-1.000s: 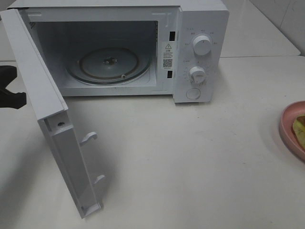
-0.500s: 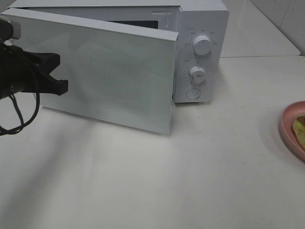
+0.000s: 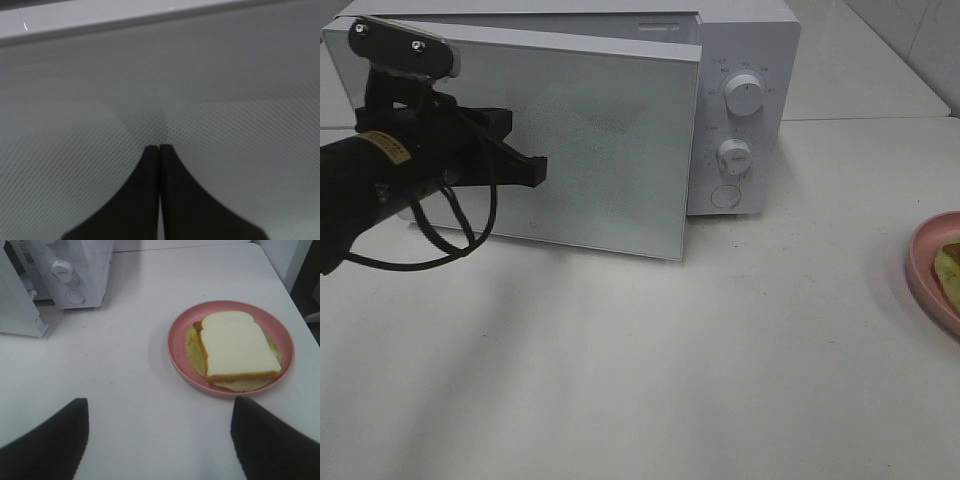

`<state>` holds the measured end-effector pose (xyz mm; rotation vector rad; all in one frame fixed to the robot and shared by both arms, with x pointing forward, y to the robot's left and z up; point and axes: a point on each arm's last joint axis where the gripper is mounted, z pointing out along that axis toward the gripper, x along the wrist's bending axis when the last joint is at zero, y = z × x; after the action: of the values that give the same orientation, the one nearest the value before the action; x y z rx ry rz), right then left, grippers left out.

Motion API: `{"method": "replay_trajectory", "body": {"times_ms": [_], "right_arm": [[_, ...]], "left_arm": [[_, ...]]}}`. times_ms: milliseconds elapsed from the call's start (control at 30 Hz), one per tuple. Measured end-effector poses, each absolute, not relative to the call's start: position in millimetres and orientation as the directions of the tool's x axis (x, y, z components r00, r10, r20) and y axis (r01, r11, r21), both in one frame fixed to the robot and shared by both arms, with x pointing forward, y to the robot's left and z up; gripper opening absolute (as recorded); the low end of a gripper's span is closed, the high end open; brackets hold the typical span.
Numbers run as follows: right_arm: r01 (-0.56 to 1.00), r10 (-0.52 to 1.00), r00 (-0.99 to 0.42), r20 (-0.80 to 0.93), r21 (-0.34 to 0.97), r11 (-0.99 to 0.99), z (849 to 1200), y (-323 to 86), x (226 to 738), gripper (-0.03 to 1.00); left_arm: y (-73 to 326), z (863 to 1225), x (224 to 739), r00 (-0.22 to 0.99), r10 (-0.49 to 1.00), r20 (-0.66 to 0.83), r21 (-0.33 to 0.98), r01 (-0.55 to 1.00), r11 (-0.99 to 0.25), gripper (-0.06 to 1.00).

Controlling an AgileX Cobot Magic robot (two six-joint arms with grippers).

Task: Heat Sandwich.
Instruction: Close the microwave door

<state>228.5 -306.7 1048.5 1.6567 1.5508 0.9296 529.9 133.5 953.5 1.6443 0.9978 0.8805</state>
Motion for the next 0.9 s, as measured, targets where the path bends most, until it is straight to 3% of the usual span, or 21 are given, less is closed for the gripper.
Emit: {"method": "replay_trajectory", "body": {"times_ms": [900], "right_arm": [[0.517,0.998,0.037,0.051,0.854,-0.063,1048.4,-306.7,228.5,0.76]], "left_arm": [[53.0,942.8,562.8,0.411,0.911,-0.002,0.973,0.211,-0.093,0.0]]}}
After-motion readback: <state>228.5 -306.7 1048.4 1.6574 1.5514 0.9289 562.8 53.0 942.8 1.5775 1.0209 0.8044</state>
